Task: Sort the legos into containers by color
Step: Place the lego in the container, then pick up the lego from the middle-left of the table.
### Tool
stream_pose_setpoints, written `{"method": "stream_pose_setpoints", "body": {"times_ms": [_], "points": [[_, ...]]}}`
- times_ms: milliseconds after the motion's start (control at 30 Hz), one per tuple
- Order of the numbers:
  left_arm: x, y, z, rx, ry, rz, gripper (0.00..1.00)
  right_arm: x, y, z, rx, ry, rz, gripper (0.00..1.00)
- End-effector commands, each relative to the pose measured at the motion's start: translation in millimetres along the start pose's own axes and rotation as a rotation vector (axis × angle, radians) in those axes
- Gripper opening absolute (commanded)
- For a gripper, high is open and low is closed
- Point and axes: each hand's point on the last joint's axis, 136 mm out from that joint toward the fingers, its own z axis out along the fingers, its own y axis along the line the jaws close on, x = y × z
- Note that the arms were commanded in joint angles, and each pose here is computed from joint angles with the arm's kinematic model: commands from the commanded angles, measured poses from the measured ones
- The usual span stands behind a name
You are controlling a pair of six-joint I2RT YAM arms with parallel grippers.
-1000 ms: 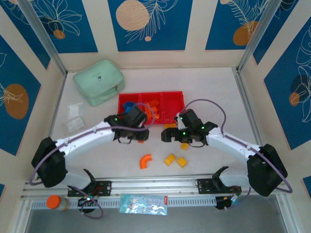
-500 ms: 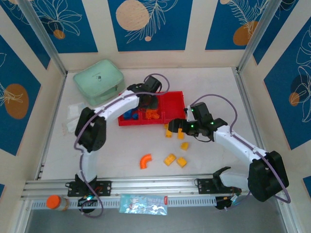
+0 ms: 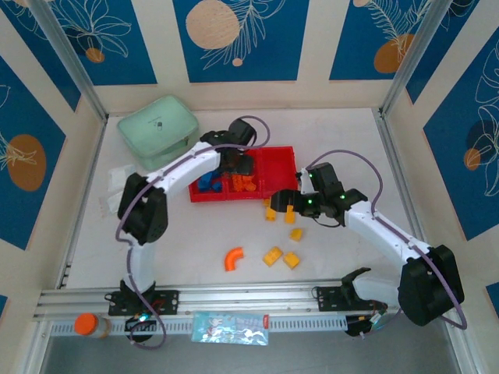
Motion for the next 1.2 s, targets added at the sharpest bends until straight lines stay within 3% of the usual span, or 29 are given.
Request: {"method": "stream_pose_setpoints", "body": {"times_ms": [0,333,633,867,1167], "points": [[18.3,-0.4,-36.8,0.039,-0.016,0.009,0.64,10.0,8.7,-2.0,-0.024,0.034,-0.039,0.99],[118.2,13.5,-64.5,-0.012,0.067,0.064,0.67,50.6,15.4,21.4,-0.022,0.118,-0.09,0.99],[203.5,-3.6,-55.6,0.002,0.205,0.145,0.71,69.2,7.7,37.2,-0.012,0.109,-0.092,0.99],[238.0,-17.1,-30.1,-0.015,0.293,0.181,0.74,66.4,-1.3,38.0,0.021,0.089,-0.087,0.99],[264.8,-50.1,-18.1,0.097,0.355,0.244,0.79,63.6,-6.5,34.3,0.028,0.081,-0.072,0.99]]}}
